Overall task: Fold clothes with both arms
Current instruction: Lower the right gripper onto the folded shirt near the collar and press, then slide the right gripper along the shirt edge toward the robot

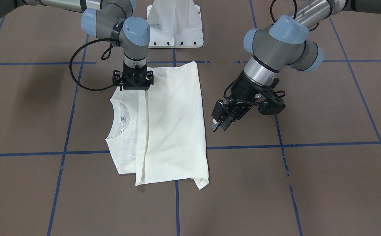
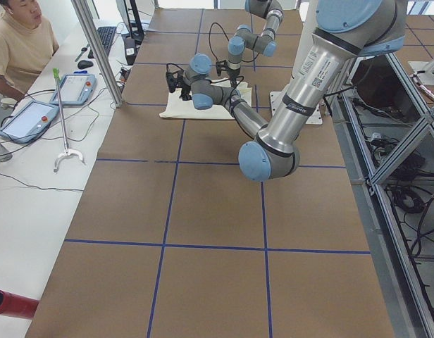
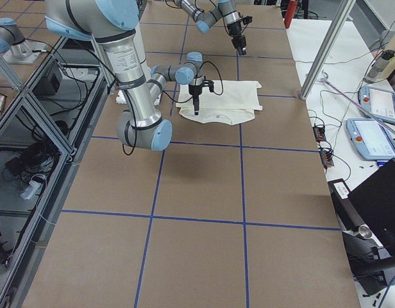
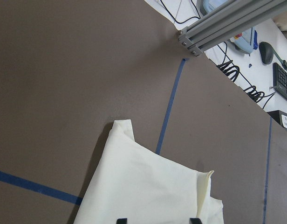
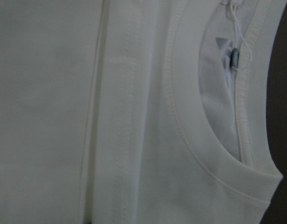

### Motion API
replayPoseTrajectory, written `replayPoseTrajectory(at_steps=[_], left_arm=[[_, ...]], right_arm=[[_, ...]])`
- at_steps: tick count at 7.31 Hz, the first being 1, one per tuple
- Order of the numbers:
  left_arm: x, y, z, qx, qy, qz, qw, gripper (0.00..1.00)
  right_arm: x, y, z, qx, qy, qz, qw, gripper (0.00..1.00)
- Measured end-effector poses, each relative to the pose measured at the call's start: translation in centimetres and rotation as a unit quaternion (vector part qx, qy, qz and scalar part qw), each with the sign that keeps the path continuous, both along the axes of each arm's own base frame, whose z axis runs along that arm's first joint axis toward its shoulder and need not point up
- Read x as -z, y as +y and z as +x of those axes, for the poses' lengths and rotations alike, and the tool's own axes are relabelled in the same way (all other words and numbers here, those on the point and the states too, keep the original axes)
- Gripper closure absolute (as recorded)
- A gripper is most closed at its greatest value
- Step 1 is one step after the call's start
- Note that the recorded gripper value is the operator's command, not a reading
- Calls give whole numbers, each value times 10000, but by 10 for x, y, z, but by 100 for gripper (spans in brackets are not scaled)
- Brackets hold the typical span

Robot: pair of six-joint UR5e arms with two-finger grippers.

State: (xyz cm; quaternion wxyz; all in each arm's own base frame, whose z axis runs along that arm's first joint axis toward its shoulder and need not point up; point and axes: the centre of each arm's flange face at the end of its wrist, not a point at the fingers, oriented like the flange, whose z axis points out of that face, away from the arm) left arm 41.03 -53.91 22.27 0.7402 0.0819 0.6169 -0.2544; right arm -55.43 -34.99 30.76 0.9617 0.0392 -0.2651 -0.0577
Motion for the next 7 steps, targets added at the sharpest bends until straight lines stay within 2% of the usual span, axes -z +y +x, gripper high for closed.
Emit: replayPoseTrajectory(at_steps=[2, 4, 7], left_arm=[[0, 0, 0, 1, -4, -4, 10000, 46], [1, 0, 0, -1, -21, -24, 10000, 46], [2, 2, -2, -14, -21, -28, 10000, 46]], right_arm=[[-23, 2, 52, 288, 73, 230, 9993, 0], [-38, 9, 85, 455, 142, 345, 9983, 0], [8, 19, 63, 449, -205, 519, 9974, 0]])
